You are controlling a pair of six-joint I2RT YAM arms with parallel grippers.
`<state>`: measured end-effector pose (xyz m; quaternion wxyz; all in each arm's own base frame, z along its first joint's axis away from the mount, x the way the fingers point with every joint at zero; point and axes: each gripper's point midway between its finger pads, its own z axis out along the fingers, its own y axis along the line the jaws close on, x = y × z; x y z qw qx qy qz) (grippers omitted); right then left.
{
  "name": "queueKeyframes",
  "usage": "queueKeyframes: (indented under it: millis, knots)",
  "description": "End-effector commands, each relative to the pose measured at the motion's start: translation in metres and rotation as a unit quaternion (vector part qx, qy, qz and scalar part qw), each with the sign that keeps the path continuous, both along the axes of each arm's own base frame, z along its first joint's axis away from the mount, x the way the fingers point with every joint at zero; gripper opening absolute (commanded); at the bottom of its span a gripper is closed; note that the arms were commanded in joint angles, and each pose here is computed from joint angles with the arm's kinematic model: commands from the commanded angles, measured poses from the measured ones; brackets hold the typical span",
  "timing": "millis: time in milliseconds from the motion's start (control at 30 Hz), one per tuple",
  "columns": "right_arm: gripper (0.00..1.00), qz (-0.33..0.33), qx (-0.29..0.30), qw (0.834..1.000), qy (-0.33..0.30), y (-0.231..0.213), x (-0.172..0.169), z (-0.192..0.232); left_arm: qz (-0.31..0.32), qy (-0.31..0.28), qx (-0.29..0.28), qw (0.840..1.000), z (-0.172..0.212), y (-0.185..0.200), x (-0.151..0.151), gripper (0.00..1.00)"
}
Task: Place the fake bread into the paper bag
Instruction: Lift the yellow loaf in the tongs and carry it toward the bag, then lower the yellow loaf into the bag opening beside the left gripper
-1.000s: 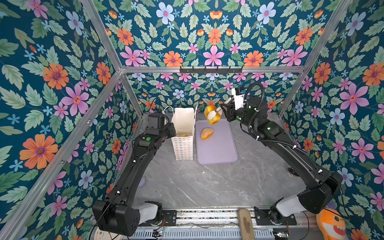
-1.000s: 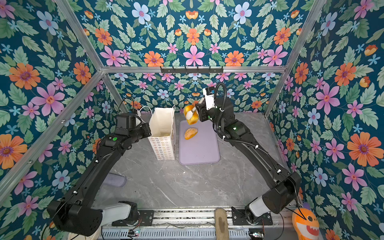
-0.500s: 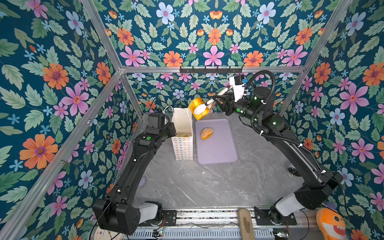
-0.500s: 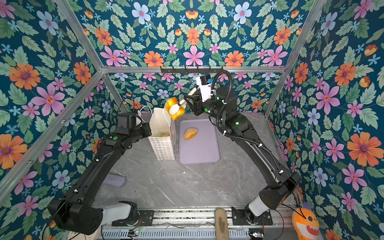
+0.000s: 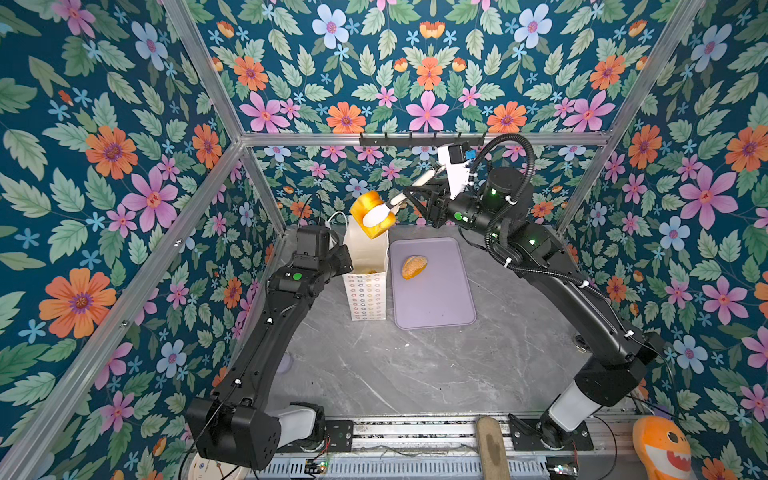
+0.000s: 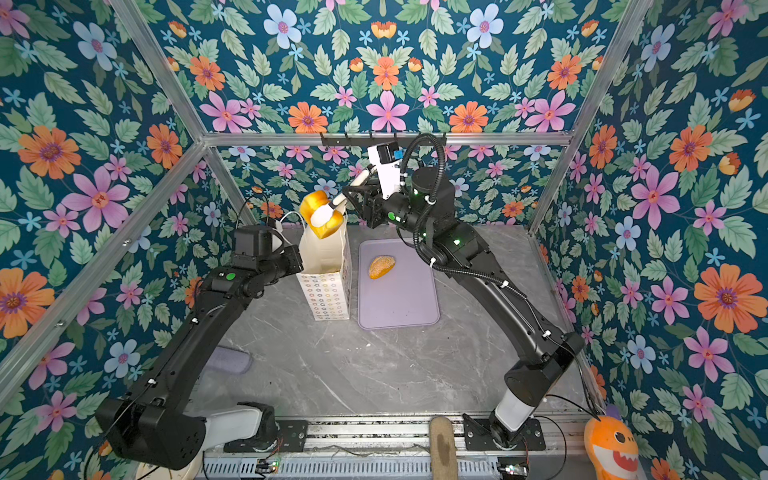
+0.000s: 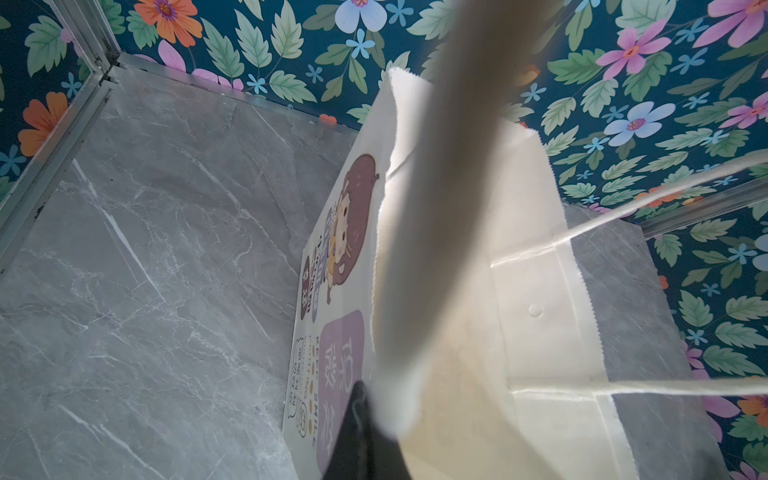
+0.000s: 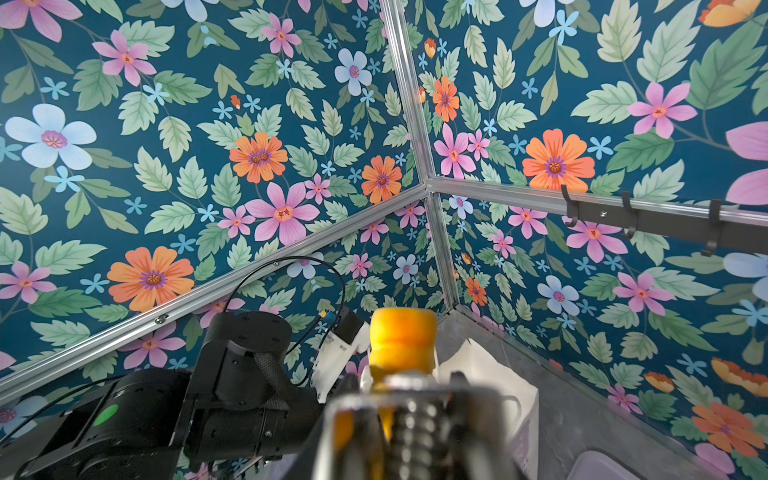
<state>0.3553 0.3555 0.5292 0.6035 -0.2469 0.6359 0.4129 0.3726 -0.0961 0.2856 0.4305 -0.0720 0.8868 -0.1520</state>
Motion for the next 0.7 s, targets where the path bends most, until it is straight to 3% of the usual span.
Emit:
queueKeyframes:
  millis: [0,267,667]
  knots:
    - [0.34,-0.006,0.013,1.000,-0.004,0.009,0.007,0.002,-0.005,-0.006,0.001,1.000,0.002,-0.001,0.001,0.00]
    - [0.33,-0.055,-0.025,0.998,0.033,0.018,0.037,-0.041,-0.005,-0.008,0.000,1.000,0.003,-0.001,0.000,0.00]
    - [0.34,-0.081,-0.121,0.989,0.030,0.046,0.040,-0.086,-0.007,-0.008,-0.003,1.000,0.002,-0.002,0.001,0.00]
